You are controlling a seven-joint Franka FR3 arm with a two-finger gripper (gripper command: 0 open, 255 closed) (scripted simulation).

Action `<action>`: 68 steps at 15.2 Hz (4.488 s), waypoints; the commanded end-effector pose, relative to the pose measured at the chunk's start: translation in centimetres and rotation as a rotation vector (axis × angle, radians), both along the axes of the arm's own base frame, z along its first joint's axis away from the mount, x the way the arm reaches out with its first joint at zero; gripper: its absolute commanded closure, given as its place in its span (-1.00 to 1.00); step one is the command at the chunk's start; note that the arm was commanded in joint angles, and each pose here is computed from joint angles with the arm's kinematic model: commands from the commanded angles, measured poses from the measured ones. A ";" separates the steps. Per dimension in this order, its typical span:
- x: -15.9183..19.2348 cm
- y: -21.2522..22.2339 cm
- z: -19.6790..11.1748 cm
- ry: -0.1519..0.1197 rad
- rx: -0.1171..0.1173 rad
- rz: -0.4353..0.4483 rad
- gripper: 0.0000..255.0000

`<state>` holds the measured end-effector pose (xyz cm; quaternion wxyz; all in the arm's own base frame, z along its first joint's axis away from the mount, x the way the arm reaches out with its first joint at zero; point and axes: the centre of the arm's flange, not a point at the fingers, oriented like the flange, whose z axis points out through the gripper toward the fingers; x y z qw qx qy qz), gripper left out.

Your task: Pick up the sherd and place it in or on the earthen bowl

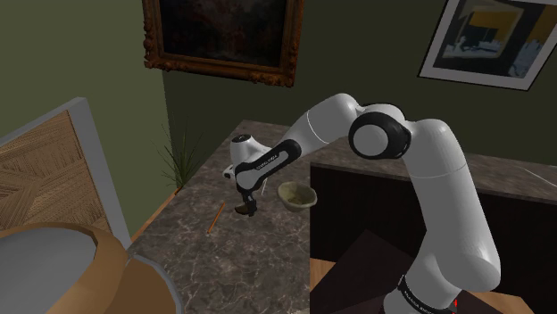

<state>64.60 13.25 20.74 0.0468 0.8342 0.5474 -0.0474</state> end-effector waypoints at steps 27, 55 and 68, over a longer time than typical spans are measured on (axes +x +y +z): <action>0.0 0.0 7.4 0.000 0.000 0.000 1.00; -6.3 -10.1 17.1 0.000 0.000 0.000 1.00; -10.6 -17.1 13.4 0.000 0.000 0.000 1.00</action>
